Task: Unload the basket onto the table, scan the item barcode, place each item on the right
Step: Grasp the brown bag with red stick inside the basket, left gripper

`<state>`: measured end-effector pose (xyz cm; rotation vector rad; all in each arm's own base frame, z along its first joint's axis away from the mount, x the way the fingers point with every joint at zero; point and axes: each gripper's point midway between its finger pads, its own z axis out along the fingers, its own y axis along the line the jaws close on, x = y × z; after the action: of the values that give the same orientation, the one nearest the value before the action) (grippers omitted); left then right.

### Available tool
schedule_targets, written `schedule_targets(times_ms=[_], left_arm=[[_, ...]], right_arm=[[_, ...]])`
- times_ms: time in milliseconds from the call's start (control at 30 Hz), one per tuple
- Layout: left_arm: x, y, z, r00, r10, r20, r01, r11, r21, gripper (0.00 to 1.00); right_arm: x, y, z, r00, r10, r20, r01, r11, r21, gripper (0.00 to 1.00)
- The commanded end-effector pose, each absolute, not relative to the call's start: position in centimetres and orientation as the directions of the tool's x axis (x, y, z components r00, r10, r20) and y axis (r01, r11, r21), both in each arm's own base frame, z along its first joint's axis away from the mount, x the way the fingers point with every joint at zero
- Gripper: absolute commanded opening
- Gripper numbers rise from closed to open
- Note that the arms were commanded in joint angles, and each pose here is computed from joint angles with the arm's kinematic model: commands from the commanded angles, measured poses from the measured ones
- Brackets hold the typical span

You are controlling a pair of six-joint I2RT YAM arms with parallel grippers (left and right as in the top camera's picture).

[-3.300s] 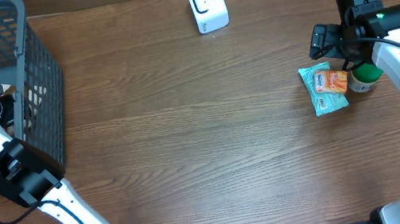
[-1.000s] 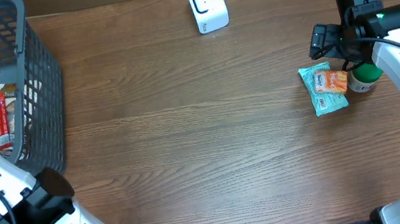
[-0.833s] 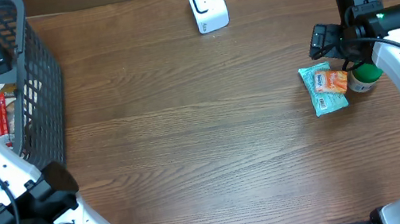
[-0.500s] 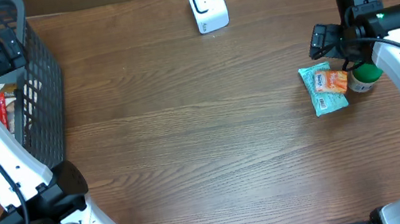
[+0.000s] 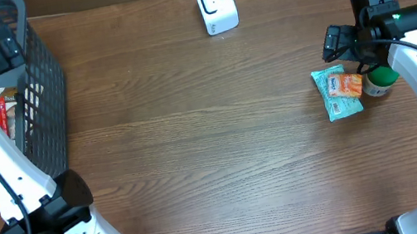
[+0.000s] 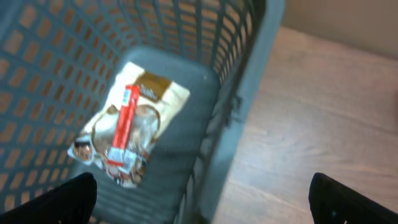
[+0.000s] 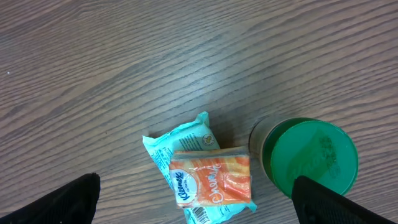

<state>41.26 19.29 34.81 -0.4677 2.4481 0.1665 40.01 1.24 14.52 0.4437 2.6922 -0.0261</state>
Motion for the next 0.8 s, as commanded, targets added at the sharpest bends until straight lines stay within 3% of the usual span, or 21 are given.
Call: schedule_targets(times_ms=[0, 333, 500, 767], left_arm=[[40.7, 20.9, 35.7, -0.71, -0.29, -0.642, -0.375, 0.927, -0.004, 1.0], [43.2, 26.5, 28.8, -0.673, -0.202, -0.711, -0.335, 0.941, 0.05, 1.0], [41.5, 28.1, 24.2, -0.664, -0.111, -0.74, -0.316, 0.938, 0.143, 1.0], [39.1, 31.5, 17.0, -0.714, -0.181, -0.676, -0.33, 0.939, 0.097, 1.0]], right_arm=[[40.4, 1.2, 15.8, -0.85, 0.305, -0.43, 0.312, 0.948, 0.056, 1.0], [40.4, 1.2, 15.8, -0.85, 0.305, -0.43, 0.312, 0.948, 0.056, 1.0], [40.4, 1.2, 15.8, -0.85, 0.305, -0.43, 0.312, 0.948, 0.056, 1.0], [40.4, 1.2, 15.8, -0.85, 0.305, -0.43, 0.312, 0.948, 0.056, 1.0]])
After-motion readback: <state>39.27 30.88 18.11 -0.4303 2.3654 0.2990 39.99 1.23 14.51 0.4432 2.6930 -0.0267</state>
